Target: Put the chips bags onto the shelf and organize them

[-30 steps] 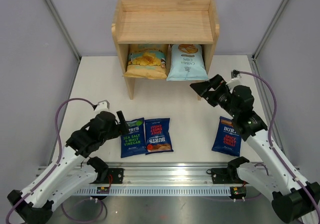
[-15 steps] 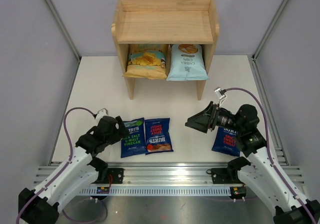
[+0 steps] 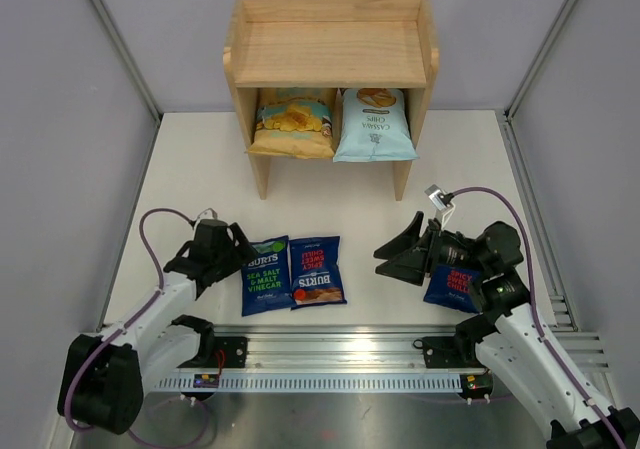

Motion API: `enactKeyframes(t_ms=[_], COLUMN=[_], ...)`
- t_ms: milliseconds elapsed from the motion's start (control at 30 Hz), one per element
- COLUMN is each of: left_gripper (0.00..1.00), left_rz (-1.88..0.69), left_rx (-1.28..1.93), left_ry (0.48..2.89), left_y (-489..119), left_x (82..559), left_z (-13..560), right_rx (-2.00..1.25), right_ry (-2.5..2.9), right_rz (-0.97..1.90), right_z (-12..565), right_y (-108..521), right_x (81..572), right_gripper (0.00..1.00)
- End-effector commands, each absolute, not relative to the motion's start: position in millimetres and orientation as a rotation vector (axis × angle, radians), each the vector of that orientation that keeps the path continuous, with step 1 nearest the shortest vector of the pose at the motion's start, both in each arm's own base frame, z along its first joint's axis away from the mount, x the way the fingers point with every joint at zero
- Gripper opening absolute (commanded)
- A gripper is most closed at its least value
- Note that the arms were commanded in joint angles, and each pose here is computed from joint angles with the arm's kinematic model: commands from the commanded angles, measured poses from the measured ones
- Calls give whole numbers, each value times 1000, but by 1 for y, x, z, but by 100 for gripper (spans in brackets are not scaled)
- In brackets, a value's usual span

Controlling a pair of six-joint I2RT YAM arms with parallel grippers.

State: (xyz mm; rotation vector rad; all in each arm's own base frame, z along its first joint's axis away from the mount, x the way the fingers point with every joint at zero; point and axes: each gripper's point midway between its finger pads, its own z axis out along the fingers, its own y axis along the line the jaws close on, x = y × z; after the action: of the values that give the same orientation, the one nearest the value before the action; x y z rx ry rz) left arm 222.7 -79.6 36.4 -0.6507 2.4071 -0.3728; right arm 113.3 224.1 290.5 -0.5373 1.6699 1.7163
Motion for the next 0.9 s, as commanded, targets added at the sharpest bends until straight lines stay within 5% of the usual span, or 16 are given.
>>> enactKeyframes(t_ms=[0, 367, 533, 867], left_gripper=[77, 45, 5, 0], left_rz=[-449, -426, -443, -586], left_rx=[-600, -618, -632, -631], left_ry=[2371, 2401, 2375, 2131], left_y=[-90, -90, -90, -91], left_x=[239, 244, 245, 244], left_z=[38, 24, 32, 113], right_rx=[-613, -623, -612, -381], right_ry=[1602, 1575, 1582, 1712], right_rz=[1706, 1703, 1699, 1655], right_z=[299, 303, 303, 276], right_y=[223, 218, 217, 222], right_x=[106, 93, 94, 133], right_gripper=[87, 85, 85, 82])
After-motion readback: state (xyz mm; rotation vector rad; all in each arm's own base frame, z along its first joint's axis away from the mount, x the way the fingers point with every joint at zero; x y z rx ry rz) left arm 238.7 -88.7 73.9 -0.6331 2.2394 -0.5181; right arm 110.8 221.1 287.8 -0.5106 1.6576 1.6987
